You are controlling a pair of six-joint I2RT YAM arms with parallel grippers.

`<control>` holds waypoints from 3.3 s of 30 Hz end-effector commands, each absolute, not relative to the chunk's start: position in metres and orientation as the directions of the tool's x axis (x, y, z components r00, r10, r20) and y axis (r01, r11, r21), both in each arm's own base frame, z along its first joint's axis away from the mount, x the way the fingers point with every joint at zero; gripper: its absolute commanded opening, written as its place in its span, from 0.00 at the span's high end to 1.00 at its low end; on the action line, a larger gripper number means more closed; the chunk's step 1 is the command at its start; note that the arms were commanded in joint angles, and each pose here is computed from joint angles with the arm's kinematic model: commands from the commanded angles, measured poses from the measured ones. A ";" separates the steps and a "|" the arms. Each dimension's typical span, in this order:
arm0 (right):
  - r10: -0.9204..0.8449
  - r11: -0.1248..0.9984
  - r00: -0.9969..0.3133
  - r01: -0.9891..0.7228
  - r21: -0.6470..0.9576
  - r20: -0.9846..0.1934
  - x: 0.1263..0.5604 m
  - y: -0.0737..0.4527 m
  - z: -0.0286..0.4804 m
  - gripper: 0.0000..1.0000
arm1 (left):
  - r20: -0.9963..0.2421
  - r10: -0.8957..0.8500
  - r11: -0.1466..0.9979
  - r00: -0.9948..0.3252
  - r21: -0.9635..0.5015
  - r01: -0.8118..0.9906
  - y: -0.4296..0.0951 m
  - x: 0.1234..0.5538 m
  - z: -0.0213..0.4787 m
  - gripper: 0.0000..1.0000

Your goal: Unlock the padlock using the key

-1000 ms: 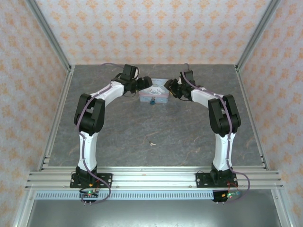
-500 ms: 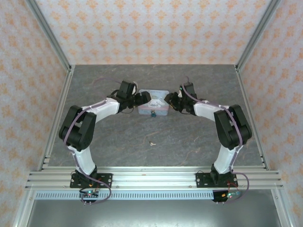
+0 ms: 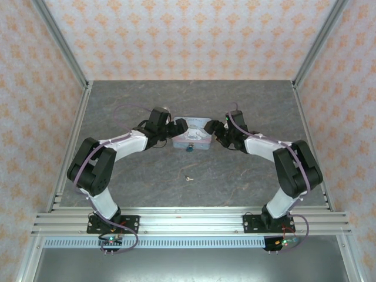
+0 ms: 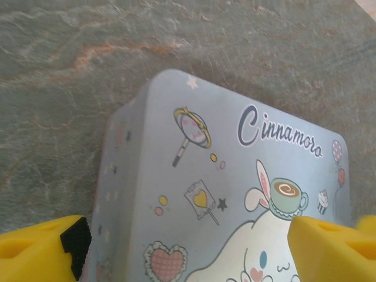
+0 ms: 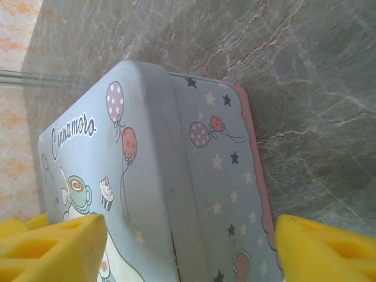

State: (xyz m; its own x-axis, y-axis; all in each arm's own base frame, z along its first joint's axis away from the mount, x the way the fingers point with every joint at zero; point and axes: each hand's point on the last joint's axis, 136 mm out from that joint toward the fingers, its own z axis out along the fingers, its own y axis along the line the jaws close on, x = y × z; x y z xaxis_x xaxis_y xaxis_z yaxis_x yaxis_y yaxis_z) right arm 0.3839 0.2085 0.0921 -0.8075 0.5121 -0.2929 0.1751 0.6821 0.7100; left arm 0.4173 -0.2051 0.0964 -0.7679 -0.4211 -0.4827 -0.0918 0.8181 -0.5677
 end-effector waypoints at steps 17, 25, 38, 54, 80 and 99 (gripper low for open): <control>-0.085 0.872 -0.895 -0.279 0.402 -0.438 0.242 0.247 0.088 0.31 | -0.493 -0.710 0.694 -0.502 -0.607 -0.386 -0.091 0.324 0.111 0.00; -0.360 0.863 -0.846 -0.462 0.204 -0.393 0.222 0.287 0.060 0.40 | -0.378 -0.748 0.622 -0.546 -0.685 -0.379 -0.099 0.311 0.119 0.00; -0.595 0.776 -0.748 -0.629 0.029 -0.295 0.205 0.317 0.032 0.47 | -0.370 -0.748 0.629 -0.551 -0.659 -0.411 -0.093 0.309 0.121 0.00; -0.626 0.772 -0.754 -0.636 -0.019 -0.198 0.186 0.305 -0.003 0.58 | -0.390 -0.742 0.648 -0.546 -0.626 -0.433 -0.088 0.312 0.130 0.00; -0.533 0.831 -0.796 -0.556 0.001 -0.286 0.193 0.301 -0.009 1.00 | -0.346 -0.748 0.644 -0.566 -0.584 -0.494 -0.092 0.325 0.111 0.00; -0.246 0.836 -0.859 -0.423 0.349 -0.449 0.220 0.315 0.064 1.00 | -0.281 -0.586 0.683 -0.760 -0.675 -0.278 -0.182 0.328 0.097 0.03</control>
State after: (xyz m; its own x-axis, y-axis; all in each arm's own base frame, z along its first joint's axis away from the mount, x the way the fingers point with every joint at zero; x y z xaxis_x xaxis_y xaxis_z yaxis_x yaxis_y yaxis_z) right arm 0.2180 0.3128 0.0559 -0.8528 -0.2938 -0.4317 -0.4450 0.8414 0.3067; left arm 0.3218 -0.1645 0.0889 -0.7492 -0.5999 -0.2808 -0.3268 0.7036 -0.6310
